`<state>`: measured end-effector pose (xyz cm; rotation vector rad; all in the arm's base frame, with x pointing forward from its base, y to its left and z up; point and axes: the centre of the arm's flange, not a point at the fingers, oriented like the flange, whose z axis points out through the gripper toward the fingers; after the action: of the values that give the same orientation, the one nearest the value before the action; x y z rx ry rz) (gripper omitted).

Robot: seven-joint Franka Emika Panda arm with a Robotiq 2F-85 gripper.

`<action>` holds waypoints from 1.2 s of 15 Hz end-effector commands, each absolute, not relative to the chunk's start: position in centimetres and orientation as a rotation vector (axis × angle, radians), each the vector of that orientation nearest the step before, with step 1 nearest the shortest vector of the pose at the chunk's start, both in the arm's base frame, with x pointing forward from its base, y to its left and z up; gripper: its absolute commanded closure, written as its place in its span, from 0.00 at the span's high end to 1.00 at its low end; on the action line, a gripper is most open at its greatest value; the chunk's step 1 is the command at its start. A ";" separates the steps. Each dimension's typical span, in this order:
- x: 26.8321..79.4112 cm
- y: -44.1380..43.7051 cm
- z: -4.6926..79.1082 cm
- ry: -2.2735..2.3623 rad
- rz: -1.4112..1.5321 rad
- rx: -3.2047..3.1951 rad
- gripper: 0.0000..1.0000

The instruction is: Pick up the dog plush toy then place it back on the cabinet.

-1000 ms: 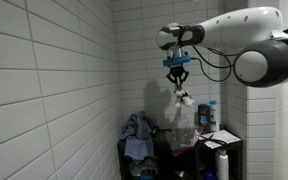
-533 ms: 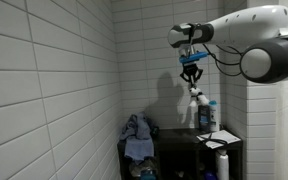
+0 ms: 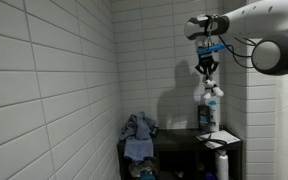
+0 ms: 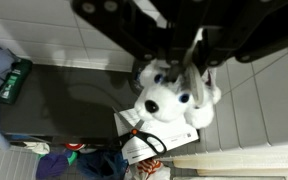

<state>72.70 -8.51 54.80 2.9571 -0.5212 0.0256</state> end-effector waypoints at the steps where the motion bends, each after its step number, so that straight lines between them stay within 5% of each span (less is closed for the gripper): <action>1: 72.0 -7.2 54.3 -0.490 0.024 2.985 0.44; 9: 72.1 0.9 53.8 -0.313 0.054 2.986 0.97; 18: 73.6 3.8 53.7 -0.265 0.039 3.000 1.00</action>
<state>73.61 3.84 53.72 3.0000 -0.2646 0.0388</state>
